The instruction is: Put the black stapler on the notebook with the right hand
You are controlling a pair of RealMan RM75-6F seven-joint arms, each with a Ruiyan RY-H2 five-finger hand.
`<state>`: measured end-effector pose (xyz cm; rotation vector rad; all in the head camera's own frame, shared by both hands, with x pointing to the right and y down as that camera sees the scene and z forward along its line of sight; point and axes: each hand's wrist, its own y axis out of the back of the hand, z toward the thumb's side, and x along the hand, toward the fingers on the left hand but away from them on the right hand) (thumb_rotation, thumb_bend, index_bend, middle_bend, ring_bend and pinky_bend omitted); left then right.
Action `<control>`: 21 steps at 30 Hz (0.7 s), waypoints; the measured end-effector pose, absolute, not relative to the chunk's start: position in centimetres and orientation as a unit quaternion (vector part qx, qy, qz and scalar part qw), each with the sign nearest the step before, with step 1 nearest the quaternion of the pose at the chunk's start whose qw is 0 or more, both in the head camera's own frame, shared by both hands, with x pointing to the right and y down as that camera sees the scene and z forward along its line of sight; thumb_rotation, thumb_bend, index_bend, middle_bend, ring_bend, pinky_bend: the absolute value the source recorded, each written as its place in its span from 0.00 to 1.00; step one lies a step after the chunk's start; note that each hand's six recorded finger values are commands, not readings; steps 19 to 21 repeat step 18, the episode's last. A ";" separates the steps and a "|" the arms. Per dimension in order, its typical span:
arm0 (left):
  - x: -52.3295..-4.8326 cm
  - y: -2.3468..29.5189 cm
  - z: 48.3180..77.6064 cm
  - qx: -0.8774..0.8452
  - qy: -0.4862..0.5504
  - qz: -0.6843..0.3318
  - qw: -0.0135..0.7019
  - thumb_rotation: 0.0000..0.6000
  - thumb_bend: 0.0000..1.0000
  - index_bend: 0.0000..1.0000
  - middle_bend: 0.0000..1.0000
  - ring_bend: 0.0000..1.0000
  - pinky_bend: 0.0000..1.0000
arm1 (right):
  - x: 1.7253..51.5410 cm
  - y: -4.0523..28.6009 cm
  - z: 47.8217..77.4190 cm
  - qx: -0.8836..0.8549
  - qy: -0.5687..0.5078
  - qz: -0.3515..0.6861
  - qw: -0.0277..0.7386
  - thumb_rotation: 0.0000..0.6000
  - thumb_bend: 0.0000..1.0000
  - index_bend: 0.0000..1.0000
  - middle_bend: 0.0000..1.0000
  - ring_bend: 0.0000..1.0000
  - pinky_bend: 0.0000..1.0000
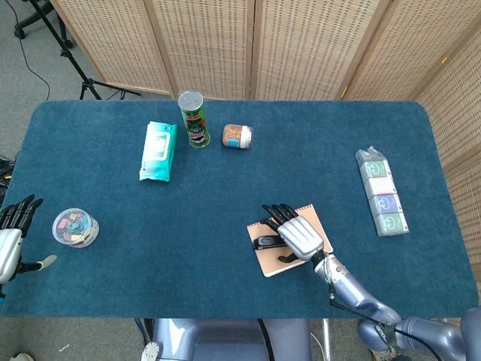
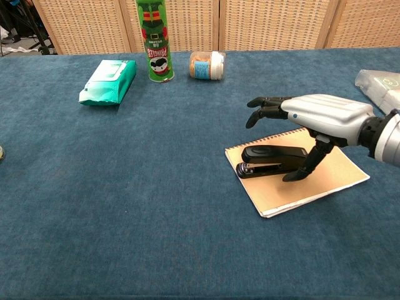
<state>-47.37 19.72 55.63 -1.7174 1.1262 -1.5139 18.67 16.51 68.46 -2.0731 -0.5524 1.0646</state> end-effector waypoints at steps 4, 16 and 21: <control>-47.3 19.8 55.5 -0.646 0.422 -0.566 0.292 1.00 0.00 0.00 0.00 0.00 0.00 | 19.0 16.2 66.2 -0.806 -0.231 0.400 0.370 1.00 0.03 0.18 0.01 0.00 0.06; -47.3 20.1 54.7 -0.645 0.431 -0.554 0.302 1.00 0.00 0.00 0.00 0.00 0.00 | 26.5 16.4 59.5 -0.738 -0.340 0.396 0.428 1.00 0.00 0.03 0.00 0.00 0.00; -47.4 20.1 54.4 -0.642 0.435 -0.552 0.306 1.00 0.00 0.00 0.00 0.00 0.00 | 29.1 17.1 58.9 -0.711 -0.368 0.409 0.438 1.00 0.00 0.02 0.00 0.00 0.00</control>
